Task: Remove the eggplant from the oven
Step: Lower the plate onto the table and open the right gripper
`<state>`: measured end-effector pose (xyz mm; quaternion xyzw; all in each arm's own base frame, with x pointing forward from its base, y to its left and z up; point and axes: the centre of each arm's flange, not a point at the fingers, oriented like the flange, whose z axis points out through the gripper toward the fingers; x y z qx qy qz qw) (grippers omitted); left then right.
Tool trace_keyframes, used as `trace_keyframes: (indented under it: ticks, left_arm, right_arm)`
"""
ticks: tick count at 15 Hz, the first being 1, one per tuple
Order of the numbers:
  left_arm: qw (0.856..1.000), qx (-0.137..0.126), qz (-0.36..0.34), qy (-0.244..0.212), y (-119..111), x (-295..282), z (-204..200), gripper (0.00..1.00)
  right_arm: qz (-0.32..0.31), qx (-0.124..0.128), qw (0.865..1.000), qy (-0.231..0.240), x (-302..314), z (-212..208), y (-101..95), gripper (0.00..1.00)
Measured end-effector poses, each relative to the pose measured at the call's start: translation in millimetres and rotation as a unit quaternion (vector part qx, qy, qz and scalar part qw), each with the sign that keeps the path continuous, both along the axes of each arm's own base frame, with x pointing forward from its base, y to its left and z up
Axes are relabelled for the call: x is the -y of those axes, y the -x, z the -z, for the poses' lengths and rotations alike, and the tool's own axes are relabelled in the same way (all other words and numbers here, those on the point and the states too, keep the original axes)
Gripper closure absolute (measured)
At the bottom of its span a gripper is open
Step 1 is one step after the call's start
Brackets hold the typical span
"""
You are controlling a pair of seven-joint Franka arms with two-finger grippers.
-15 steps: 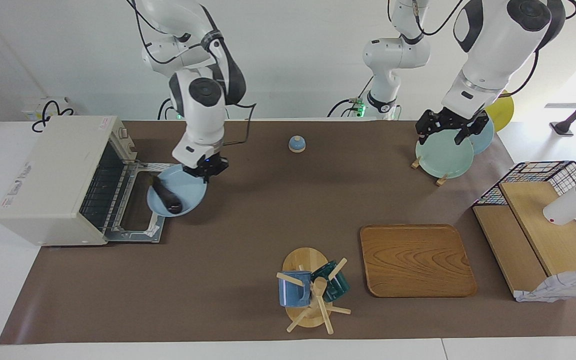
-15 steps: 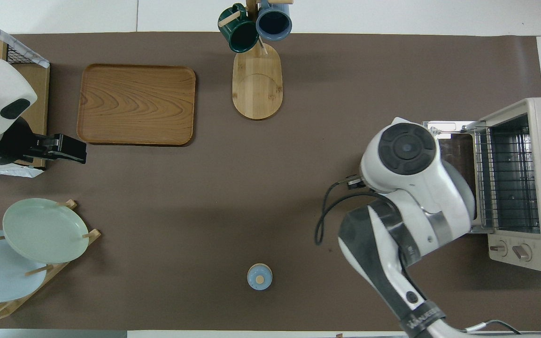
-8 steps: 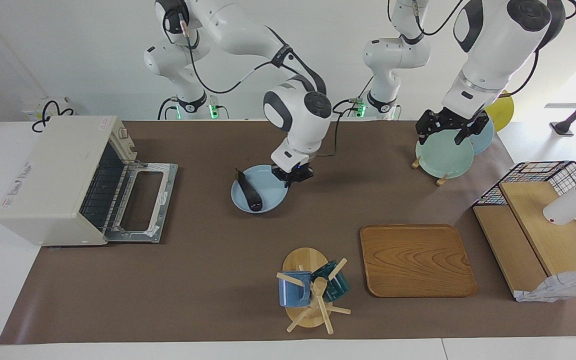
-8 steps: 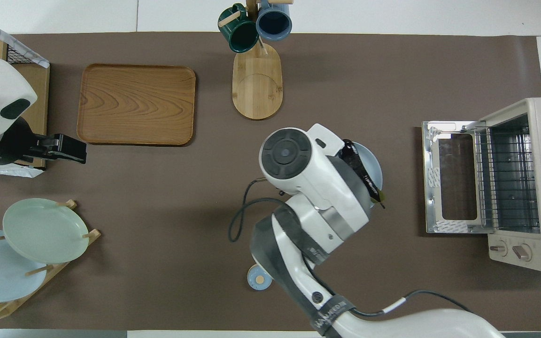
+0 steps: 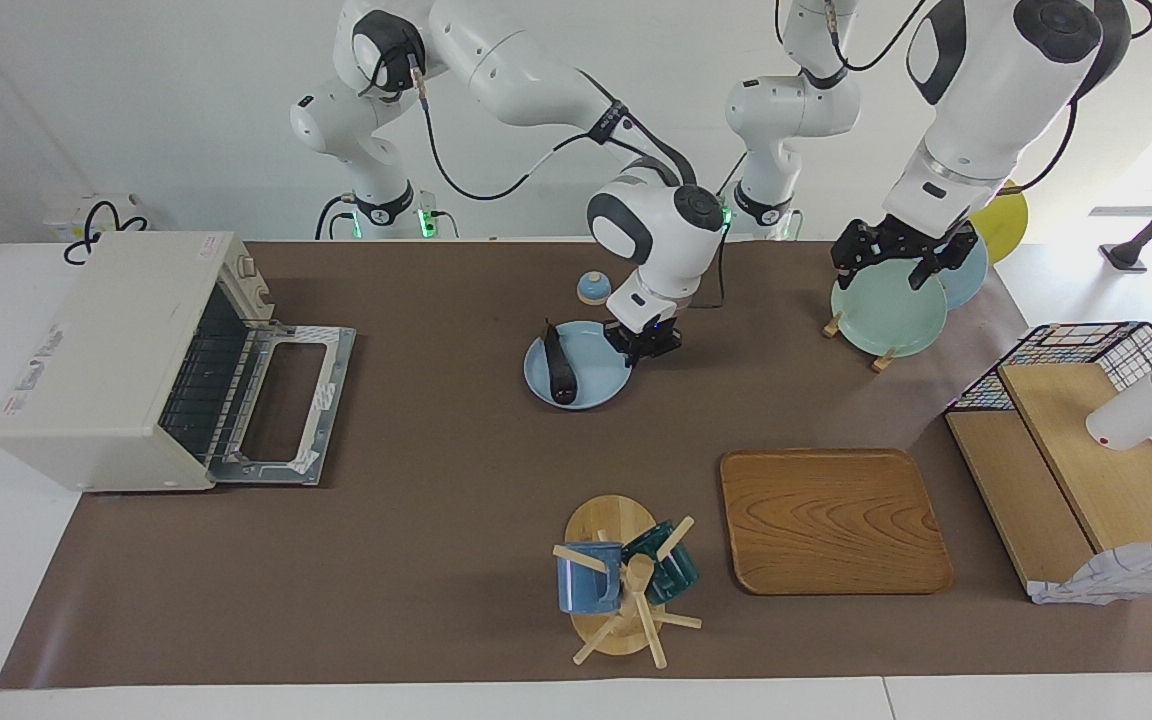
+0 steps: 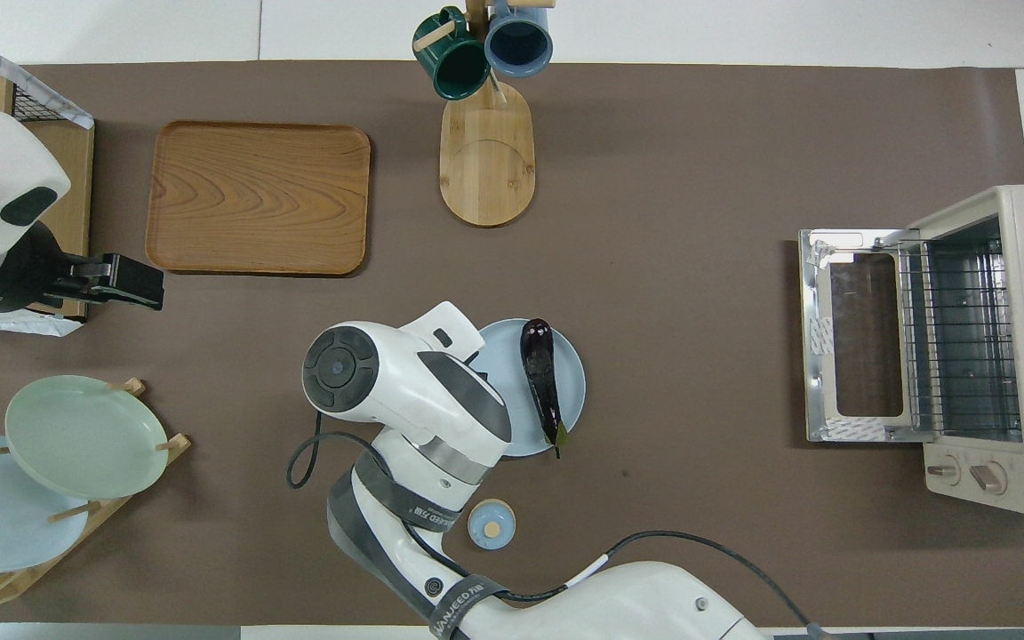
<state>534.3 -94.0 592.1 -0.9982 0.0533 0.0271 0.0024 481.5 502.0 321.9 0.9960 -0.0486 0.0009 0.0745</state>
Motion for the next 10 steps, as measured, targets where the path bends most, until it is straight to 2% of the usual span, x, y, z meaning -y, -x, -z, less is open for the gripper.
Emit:
trace_keyframes:
  ticks: [2, 4, 5, 8, 9, 10]
  left_arm:
    - [1.000, 0.000, 0.000, 0.000, 0, 0, 0, 0.00]
    - [1.000, 0.000, 0.000, 0.000, 0, 0, 0, 0.00]
    - [1.000, 0.000, 0.000, 0.000, 0, 0, 0, 0.00]
    - [1.000, 0.000, 0.000, 0.000, 0, 0, 0, 0.00]
    - [1.000, 0.000, 0.000, 0.000, 0, 0, 0, 0.00]
    - [1.000, 0.000, 0.000, 0.000, 0, 0, 0, 0.00]
  right_arm:
    - [0.003, 0.007, 1.000, -0.007, 3, -8, -8.1, 0.79]
    - [-0.008, 0.014, 1.000, -0.015, 14, -24, -20.9, 0.56]
    - [-0.018, 0.013, 1.000, -0.015, 25, -35, -30.0, 0.54]
    - [-0.049, -0.010, 0.999, 0.004, 91, -70, -67.1, 0.56]
    - [-0.054, -0.019, 0.998, 0.013, 119, -80, -79.2, 0.63]
    - [-0.056, -0.026, 0.998, 0.022, 147, -87, -89.1, 0.74]
